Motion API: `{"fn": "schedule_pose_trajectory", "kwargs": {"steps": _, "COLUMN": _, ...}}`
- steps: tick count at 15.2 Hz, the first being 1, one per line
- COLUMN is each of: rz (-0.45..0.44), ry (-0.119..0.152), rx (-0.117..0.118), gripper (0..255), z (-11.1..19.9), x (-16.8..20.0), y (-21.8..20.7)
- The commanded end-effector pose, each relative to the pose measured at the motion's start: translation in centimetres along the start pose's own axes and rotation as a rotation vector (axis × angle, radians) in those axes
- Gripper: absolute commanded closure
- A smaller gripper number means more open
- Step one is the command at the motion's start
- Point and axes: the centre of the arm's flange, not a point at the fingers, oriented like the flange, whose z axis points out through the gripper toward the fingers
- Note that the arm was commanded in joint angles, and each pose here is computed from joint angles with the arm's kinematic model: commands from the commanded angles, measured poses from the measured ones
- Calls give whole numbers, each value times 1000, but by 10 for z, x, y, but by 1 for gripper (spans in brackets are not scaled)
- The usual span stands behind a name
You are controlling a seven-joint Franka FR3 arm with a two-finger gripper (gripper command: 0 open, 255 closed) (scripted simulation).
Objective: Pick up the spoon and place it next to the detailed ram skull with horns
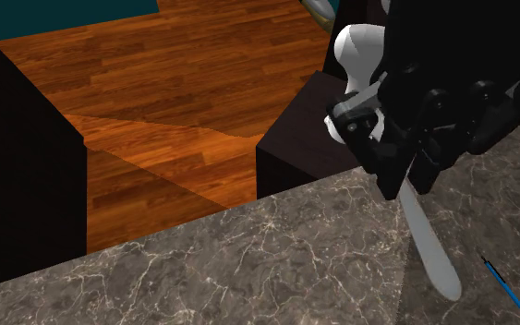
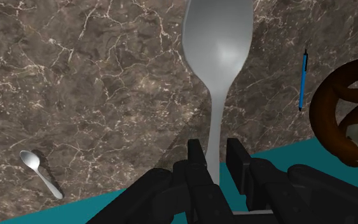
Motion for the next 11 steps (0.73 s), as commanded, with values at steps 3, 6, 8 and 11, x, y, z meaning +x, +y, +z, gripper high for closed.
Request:
{"fn": "schedule_pose_trajectory", "kwargs": {"steps": 3, "rz": 0, "ry": 0, "rx": 0, "gripper": 255, "z": 8, "x": 6, "y": -51}}
{"fn": "schedule_pose_trajectory", "kwargs": {"steps": 6, "rz": 0, "ry": 0, "rx": 0, "gripper": 255, "z": 14, "x": 11, "y": -89}}
{"fn": "schedule_pose_trajectory", "kwargs": {"steps": 8, "rz": 0, "ry": 0, "rx": 0, "gripper": 255, "z": 18, "x": 15, "y": -115}}
{"fn": "schedule_pose_trajectory", "kwargs": {"steps": 11, "rz": 0, "ry": 0, "rx": 0, "gripper": 255, "z": 24, "x": 20, "y": -154}}
